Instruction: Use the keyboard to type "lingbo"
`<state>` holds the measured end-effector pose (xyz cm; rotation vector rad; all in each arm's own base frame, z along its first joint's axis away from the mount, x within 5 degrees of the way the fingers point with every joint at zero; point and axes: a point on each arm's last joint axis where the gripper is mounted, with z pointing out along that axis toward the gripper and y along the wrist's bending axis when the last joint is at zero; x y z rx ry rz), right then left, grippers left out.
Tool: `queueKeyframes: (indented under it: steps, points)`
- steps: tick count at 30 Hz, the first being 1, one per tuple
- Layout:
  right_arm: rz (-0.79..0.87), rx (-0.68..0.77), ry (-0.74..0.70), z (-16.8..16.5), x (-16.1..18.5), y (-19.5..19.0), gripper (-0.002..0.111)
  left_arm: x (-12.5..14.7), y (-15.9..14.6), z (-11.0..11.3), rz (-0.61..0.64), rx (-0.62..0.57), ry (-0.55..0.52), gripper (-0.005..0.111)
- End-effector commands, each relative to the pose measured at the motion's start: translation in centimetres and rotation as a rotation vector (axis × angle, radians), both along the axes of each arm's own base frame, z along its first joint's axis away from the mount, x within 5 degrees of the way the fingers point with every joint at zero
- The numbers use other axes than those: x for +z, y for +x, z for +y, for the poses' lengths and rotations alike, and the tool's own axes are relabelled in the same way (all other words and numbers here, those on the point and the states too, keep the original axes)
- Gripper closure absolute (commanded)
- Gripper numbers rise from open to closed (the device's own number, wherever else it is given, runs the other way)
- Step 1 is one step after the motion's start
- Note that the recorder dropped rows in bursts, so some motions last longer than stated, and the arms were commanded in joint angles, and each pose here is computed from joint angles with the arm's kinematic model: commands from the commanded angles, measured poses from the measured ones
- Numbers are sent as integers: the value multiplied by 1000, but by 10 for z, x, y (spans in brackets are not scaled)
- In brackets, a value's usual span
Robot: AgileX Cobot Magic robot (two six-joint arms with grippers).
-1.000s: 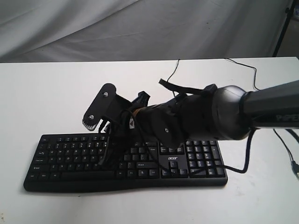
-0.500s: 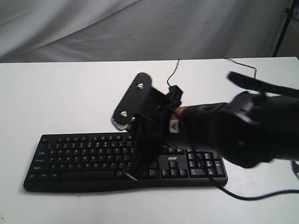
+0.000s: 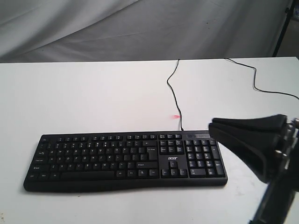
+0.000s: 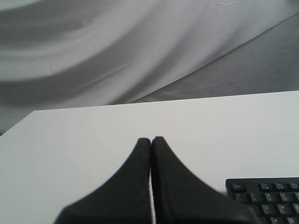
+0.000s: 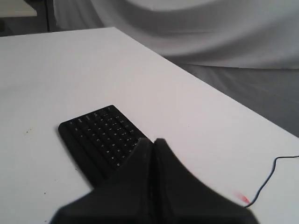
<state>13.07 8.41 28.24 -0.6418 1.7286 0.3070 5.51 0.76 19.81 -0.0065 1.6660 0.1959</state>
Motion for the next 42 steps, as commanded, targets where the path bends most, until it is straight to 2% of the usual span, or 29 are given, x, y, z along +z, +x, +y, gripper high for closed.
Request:
queueKeyframes:
  steps: [1,6,16,21,26,32,42]
  points:
    - [-38,2,20,-11,-6,-18,108,-2,0,0,4,-4,-4,106]
    - [2,13,2,-13,-11,-23,108,-2,0,0,4,-4,-4,106]
    - [-18,8,15,-17,-9,-28,108,-2,0,0,4,-4,-4,106]
    - [-102,-160,55,-50,3,-53,108,-2,0,0,4,-4,-4,106]
    - [-176,-321,69,-68,7,-75,108,-2,0,0,4,-4,-4,106]
    - [-268,-539,3,-81,7,-94,108,-2,0,0,4,-4,-4,106]
    - [-279,-559,7,-81,8,-95,108,-2,0,0,4,-4,-4,106]
